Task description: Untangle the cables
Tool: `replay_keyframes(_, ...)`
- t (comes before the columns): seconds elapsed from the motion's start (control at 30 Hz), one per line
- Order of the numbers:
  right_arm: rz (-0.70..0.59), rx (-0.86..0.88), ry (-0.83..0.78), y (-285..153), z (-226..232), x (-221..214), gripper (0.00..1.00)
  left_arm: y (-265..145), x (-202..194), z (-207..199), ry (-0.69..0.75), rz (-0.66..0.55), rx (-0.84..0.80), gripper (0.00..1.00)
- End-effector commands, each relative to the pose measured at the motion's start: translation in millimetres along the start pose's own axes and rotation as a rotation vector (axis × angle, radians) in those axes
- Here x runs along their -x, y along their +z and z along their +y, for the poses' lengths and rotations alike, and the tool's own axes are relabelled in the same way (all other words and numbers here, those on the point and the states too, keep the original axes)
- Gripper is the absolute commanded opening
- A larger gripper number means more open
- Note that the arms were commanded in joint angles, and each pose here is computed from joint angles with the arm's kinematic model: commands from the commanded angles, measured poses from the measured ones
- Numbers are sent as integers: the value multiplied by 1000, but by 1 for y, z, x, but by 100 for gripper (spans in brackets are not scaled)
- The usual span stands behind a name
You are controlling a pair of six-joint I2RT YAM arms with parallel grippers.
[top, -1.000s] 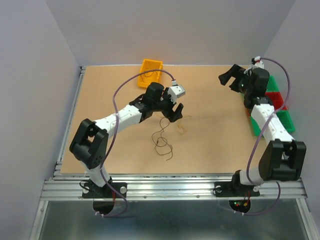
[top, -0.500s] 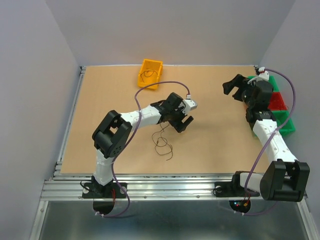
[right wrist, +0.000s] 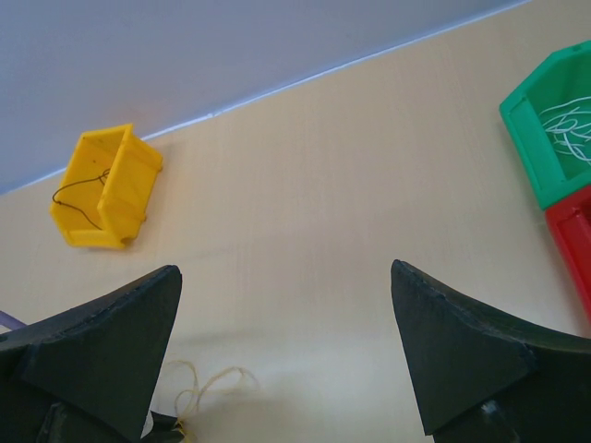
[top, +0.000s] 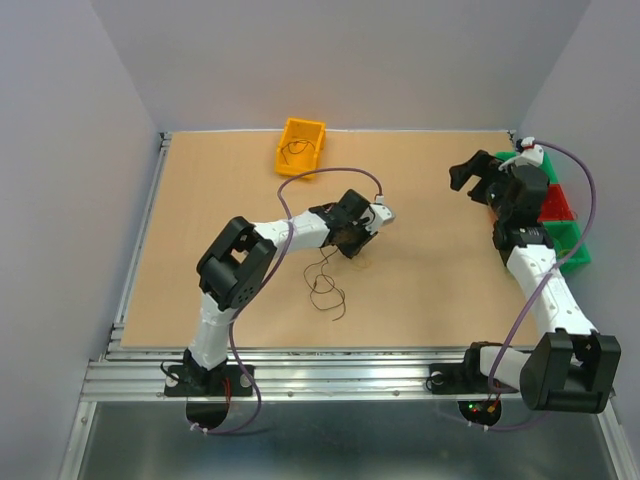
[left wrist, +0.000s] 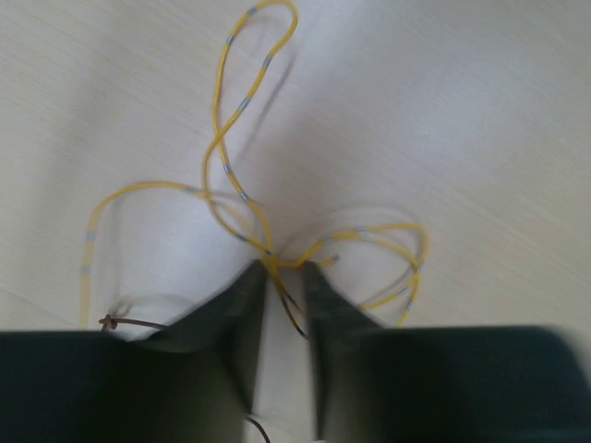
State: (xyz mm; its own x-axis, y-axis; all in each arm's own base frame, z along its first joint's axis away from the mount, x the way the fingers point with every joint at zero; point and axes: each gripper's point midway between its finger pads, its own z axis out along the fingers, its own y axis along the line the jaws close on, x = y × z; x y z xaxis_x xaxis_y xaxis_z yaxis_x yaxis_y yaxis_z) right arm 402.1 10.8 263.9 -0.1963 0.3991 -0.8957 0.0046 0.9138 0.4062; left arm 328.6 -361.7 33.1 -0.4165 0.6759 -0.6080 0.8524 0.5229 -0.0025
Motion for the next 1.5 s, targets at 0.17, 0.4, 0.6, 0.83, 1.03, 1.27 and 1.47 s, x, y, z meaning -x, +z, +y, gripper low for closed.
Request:
replay_keyframes(0.17,-123,-113,17,-9,-18,23,100,-28,45,-12,62,-122,-43,0)
replay_keyframes(0.4,-69,110,-21,-45,26,15,100,-68,90,-55,93,-268,-177,0)
replay_keyframes(0.6,80,407,-42,-74,65,-44,100,-86,88,-59,105,-331,-188,0)
replay_keyframes(0.83,140,419,-17,-82,61,-77,100,-72,70,-49,70,-290,-169,49)
replay_keyframes(1.03,242,409,-25,-66,64,-116,100,-111,77,-3,-3,-392,-112,68)
replay_keyframes(1.27,490,412,-241,-41,107,-197,100,-154,78,64,-159,-517,-67,68)
replay_keyframes(1.47,631,305,-365,-26,99,-245,100,-164,80,66,-152,-546,-52,68)
